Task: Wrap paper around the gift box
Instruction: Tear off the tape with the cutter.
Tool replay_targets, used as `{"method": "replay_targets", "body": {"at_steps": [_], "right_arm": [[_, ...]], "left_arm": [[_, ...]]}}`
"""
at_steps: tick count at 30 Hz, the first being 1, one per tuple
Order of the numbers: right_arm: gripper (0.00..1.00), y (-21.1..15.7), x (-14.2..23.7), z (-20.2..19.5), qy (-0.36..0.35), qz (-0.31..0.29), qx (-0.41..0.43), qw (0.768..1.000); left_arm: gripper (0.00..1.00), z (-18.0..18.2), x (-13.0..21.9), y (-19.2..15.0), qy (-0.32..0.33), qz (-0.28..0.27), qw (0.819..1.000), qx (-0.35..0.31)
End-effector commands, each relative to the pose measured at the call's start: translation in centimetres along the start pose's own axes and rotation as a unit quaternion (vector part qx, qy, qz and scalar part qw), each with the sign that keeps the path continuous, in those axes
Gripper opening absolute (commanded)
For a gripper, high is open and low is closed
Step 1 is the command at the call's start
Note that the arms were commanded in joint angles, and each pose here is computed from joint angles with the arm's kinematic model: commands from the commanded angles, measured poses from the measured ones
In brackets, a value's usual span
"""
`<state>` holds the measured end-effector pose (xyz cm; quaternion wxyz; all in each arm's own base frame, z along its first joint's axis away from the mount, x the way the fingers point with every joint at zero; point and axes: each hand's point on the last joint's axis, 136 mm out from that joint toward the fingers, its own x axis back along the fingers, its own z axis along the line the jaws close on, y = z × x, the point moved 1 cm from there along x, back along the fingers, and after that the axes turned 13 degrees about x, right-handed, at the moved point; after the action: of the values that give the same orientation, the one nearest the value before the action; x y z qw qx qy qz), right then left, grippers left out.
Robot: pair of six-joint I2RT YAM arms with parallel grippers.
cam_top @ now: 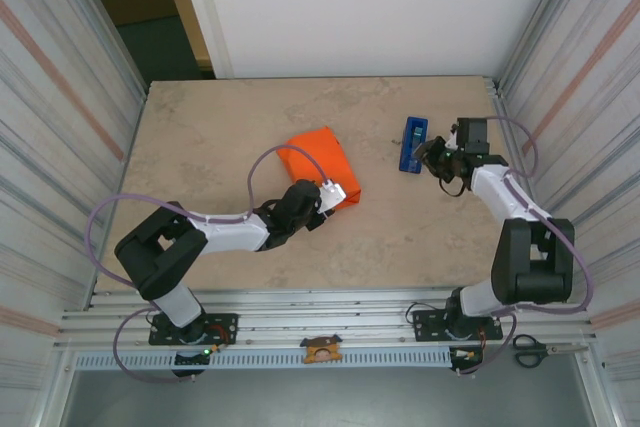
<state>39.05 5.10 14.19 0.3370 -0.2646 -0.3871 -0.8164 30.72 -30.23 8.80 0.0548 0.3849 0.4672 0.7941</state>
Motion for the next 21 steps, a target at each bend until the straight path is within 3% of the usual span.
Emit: {"method": "replay_targets", "body": {"at_steps": [1,21], "right_arm": [[0.28,0.1,-0.8,-1.1,0.005,0.035,0.008,0.999],[0.26,3.7,-5.8,-1.5,0.057,0.084,-0.011,0.995]], "left_arm": [[0.48,-1.3,-0.6,-6.0,-0.027,0.102,0.994,-0.005],[0.48,-1.2,-0.5,-6.1,-0.024,0.107,0.994,-0.007]]}}
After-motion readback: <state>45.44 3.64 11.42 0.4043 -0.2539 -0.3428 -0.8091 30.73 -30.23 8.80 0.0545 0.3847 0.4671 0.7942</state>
